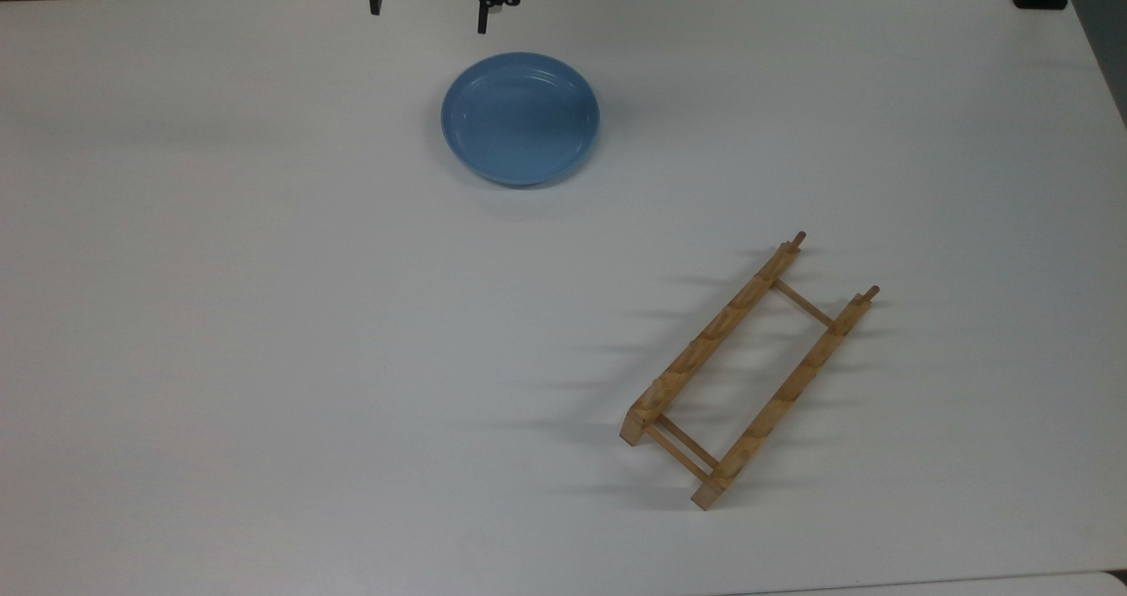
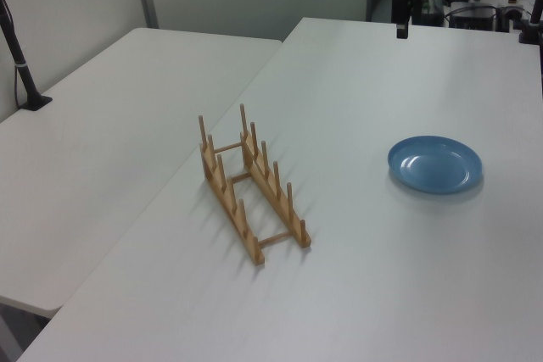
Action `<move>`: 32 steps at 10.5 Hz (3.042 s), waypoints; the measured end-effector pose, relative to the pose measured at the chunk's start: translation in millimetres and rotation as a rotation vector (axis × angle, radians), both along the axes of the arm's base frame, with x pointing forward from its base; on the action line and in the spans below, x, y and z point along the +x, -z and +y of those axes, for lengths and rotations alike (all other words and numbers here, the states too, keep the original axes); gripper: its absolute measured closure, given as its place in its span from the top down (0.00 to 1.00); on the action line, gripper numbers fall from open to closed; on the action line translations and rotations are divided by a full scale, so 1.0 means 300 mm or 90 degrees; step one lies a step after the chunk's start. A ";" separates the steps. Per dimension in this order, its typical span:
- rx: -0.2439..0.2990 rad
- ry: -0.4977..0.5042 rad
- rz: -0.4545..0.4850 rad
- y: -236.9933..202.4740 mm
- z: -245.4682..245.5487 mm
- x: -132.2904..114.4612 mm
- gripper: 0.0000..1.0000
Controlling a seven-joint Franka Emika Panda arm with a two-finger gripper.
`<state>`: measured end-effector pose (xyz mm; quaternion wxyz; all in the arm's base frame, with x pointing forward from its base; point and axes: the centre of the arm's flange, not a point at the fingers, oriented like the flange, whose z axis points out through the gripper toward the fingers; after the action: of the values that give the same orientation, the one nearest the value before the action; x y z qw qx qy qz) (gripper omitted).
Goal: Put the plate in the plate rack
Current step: 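Move the gripper toward the light blue plate, then lower the gripper onto the plate rim and close on it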
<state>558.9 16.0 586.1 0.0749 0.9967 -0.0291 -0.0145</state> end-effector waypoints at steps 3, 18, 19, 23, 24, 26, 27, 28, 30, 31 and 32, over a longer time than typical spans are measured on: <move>0.000 0.002 0.000 0.000 -0.005 0.000 1.00; 0.060 -0.370 0.199 0.579 -0.079 -0.019 0.96; 0.066 -0.377 0.214 0.664 -0.069 -0.021 0.86; 0.083 -0.387 0.260 0.850 -0.050 -0.006 0.55; 0.084 -0.389 0.262 0.872 -0.046 -0.003 0.47; 0.084 -0.392 0.258 0.893 -0.042 0.005 0.35; 0.085 -0.392 0.260 0.901 -0.042 0.006 0.35; 0.086 -0.392 0.262 0.912 -0.041 0.006 0.35; 0.088 -0.392 0.268 0.931 -0.041 0.005 0.31; 0.088 -0.392 0.269 0.932 -0.041 0.006 0.24; 0.088 -0.392 0.267 0.928 -0.042 0.009 0.21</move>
<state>561.6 3.5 307.6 0.0128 0.9369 0.2887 -0.1966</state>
